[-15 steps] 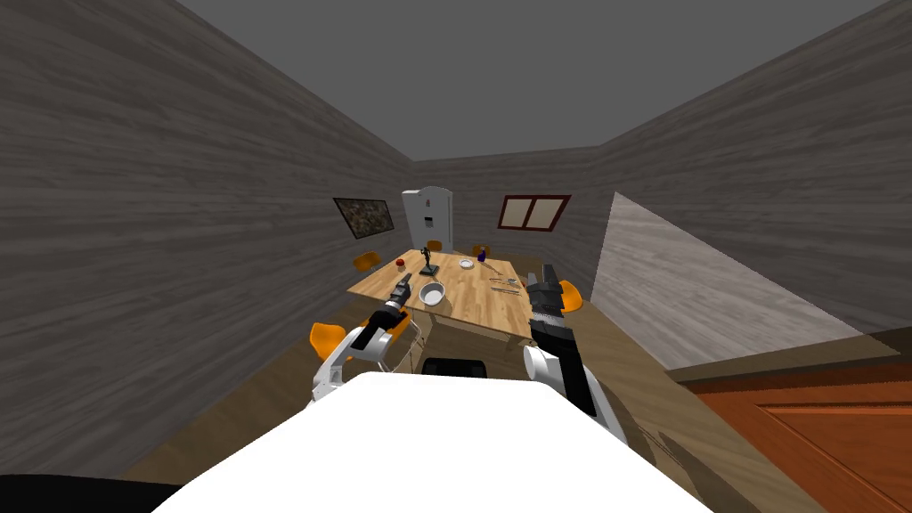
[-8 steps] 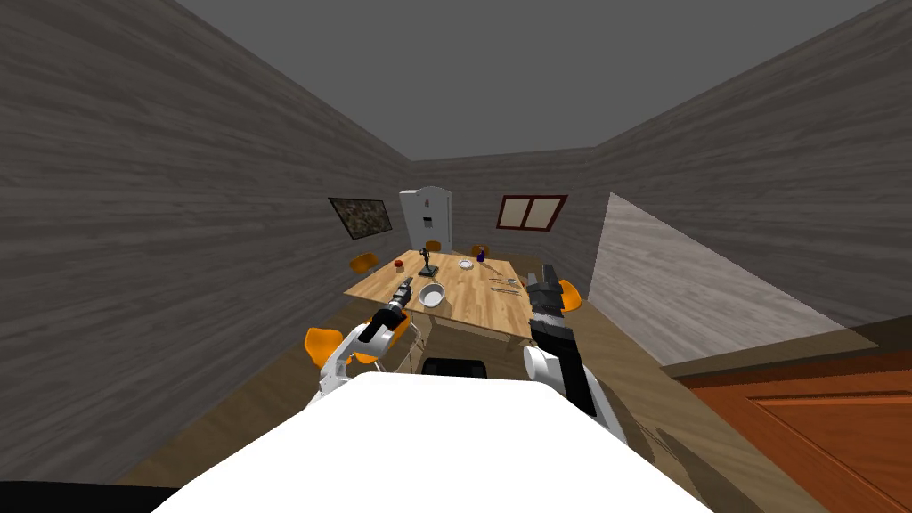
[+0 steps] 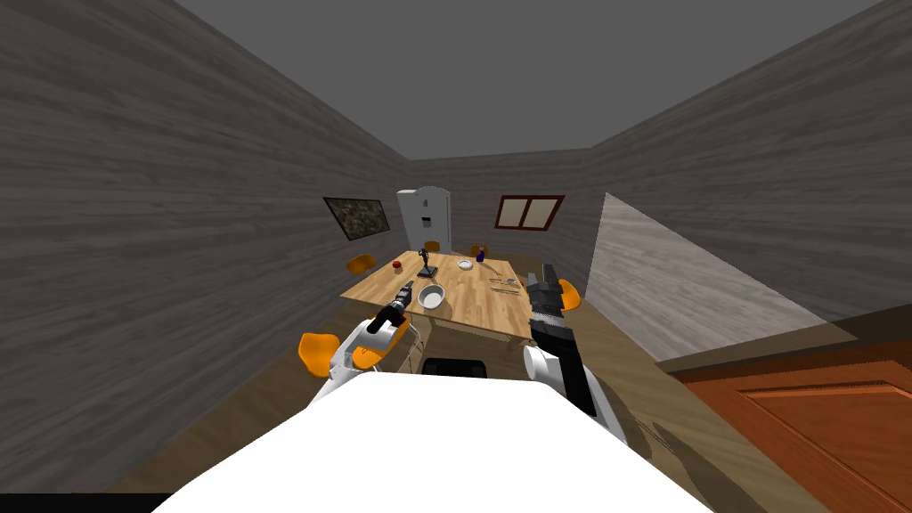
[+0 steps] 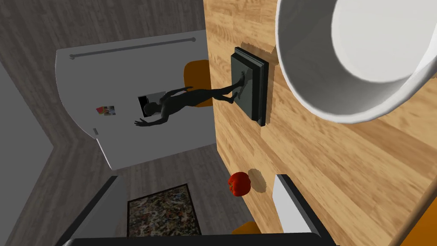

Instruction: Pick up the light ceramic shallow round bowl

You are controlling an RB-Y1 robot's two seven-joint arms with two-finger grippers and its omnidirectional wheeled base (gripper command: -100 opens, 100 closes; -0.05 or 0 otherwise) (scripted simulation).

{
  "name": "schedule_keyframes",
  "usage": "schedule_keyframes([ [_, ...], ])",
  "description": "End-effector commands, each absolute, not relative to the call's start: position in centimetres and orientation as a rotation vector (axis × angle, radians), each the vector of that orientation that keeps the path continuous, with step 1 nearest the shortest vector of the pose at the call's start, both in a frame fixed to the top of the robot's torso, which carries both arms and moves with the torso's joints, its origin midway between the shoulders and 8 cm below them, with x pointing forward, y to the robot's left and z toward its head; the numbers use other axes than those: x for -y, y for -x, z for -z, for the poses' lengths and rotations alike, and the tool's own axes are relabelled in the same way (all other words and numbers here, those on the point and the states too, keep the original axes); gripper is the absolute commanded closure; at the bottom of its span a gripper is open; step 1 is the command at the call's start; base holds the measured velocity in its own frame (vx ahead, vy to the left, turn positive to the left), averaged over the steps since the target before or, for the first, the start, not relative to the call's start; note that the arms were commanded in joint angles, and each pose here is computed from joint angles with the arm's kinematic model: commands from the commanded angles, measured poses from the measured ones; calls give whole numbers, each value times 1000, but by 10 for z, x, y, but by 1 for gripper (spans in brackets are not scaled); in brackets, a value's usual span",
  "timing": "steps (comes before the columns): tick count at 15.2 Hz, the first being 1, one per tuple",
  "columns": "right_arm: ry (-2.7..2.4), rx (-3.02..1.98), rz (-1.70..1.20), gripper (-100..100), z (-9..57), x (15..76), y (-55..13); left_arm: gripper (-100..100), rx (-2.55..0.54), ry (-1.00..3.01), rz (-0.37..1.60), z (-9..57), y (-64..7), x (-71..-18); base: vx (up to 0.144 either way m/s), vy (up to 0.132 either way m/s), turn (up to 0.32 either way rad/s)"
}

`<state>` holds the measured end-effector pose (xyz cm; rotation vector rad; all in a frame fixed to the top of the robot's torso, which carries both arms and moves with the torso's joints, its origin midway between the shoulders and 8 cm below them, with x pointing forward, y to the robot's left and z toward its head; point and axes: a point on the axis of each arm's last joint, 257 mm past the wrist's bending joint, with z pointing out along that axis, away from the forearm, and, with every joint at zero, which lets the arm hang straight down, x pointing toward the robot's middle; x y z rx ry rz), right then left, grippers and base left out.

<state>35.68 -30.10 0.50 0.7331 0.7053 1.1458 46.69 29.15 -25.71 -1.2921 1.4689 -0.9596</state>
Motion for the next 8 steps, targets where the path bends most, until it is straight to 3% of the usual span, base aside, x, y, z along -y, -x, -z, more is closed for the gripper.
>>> schedule_keyframes([
  [1, -733, -705, -1146, 0, -5, 301, -357, -100, -1485, 1323, 935, 266, -465, -294, 15, 17, -17],
  [8, -733, -705, -1146, 0, -5, 301, -357, -100, -1544, 1475, 841, 309, -467, -300, 19, 21, -33],
])
